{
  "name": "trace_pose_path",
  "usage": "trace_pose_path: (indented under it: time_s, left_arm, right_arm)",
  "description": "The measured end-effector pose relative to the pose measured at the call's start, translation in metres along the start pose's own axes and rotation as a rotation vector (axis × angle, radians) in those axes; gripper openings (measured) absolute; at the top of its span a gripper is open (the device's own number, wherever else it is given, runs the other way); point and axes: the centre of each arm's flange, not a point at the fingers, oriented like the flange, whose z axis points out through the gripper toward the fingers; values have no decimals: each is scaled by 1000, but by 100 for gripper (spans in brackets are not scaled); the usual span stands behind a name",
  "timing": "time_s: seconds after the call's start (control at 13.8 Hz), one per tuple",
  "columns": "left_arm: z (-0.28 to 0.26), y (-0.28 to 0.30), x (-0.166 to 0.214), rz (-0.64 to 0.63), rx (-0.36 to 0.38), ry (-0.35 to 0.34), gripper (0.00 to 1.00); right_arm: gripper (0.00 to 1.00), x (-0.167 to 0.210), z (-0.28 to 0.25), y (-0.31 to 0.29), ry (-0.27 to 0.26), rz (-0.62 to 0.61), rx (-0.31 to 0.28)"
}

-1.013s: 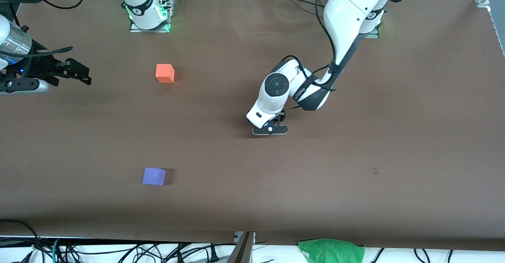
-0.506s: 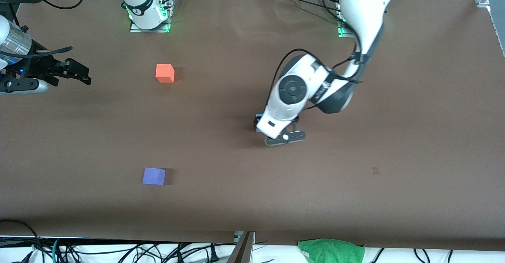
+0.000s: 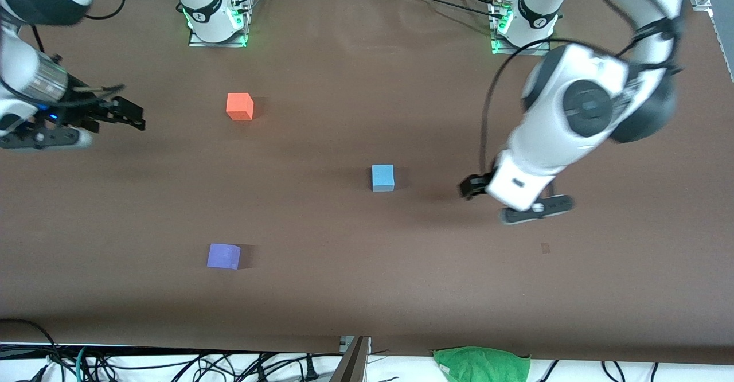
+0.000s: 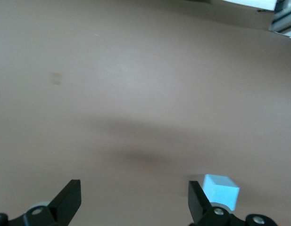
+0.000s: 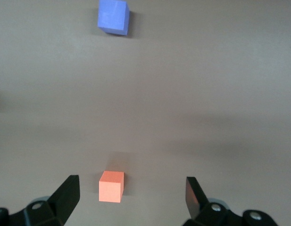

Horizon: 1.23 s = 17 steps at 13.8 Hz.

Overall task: Place blue block between orange and purple blocks
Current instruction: 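Lower the cube, open the left gripper and draw it back, then reach the right gripper to the light blue cube while the left gripper retreats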

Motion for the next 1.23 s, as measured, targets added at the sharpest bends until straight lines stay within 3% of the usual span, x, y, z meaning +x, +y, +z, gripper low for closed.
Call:
trace_pose_path:
  time_s: [0.22, 0.36, 0.51, 0.65, 0.94, 1.23]
  left_arm:
    - [-53, -61, -7, 13, 34, -22, 100]
    - [-83, -104, -14, 47, 55, -47, 100]
    - [-105, -148, -18, 88, 64, -62, 100]
    - [-116, -183, -19, 111, 69, -77, 100]
    - [-117, -222, -11, 89, 76, -85, 100]
    - [-108, -225, -10, 97, 79, -104, 100]
  right_arm:
    - [100, 23, 59, -33, -94, -52, -3]
    - [100, 42, 99, -64, -112, -72, 57]
    - [100, 51, 113, -111, -87, -55, 96]
    - [100, 49, 121, -172, -48, 29, 98]
    - [100, 32, 190, -337, 45, 222, 131]
    - [100, 23, 257, -439, 66, 350, 152]
